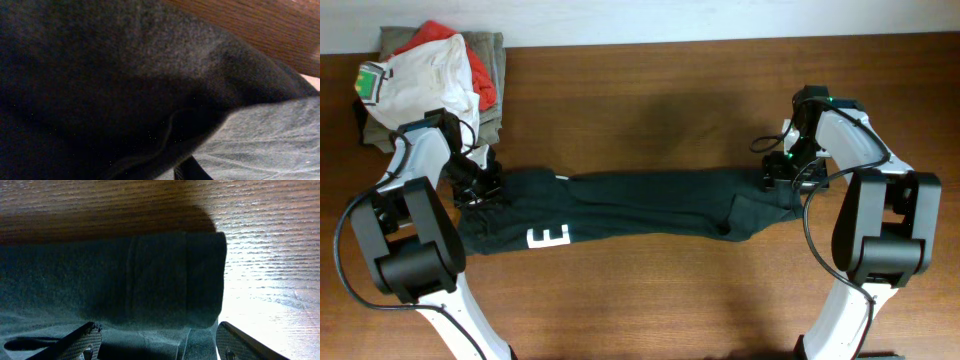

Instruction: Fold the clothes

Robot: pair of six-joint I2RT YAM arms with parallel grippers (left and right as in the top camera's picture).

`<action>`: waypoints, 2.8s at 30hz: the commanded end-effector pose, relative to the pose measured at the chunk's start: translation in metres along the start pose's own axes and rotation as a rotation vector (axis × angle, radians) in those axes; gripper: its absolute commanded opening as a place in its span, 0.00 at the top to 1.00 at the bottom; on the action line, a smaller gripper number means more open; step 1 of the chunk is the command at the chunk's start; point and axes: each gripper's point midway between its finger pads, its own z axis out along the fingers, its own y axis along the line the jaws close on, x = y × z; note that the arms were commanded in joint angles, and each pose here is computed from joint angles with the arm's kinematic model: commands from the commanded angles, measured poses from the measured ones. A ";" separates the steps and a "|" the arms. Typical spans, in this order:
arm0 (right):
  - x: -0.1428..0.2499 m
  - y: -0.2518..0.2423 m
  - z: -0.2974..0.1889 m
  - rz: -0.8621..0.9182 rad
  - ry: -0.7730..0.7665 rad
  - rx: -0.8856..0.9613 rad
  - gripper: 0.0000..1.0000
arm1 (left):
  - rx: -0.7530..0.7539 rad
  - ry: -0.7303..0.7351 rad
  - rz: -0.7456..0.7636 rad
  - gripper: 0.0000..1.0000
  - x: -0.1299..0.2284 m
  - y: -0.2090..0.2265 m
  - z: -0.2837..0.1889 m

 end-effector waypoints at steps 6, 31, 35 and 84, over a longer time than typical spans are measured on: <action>-0.009 -0.005 0.001 0.000 -0.038 0.015 0.51 | -0.084 0.036 -0.017 0.81 0.004 0.023 0.013; -0.116 -0.022 -0.088 0.040 -0.458 0.011 0.92 | -0.084 0.005 0.020 0.81 -0.004 0.023 0.013; -0.126 -0.022 -0.093 0.039 -0.502 0.012 0.17 | -0.084 -0.002 0.021 0.81 -0.006 0.023 0.012; -0.108 0.010 -0.065 0.046 -0.289 0.040 0.96 | -0.024 -0.076 0.037 0.80 -0.024 -0.002 -0.043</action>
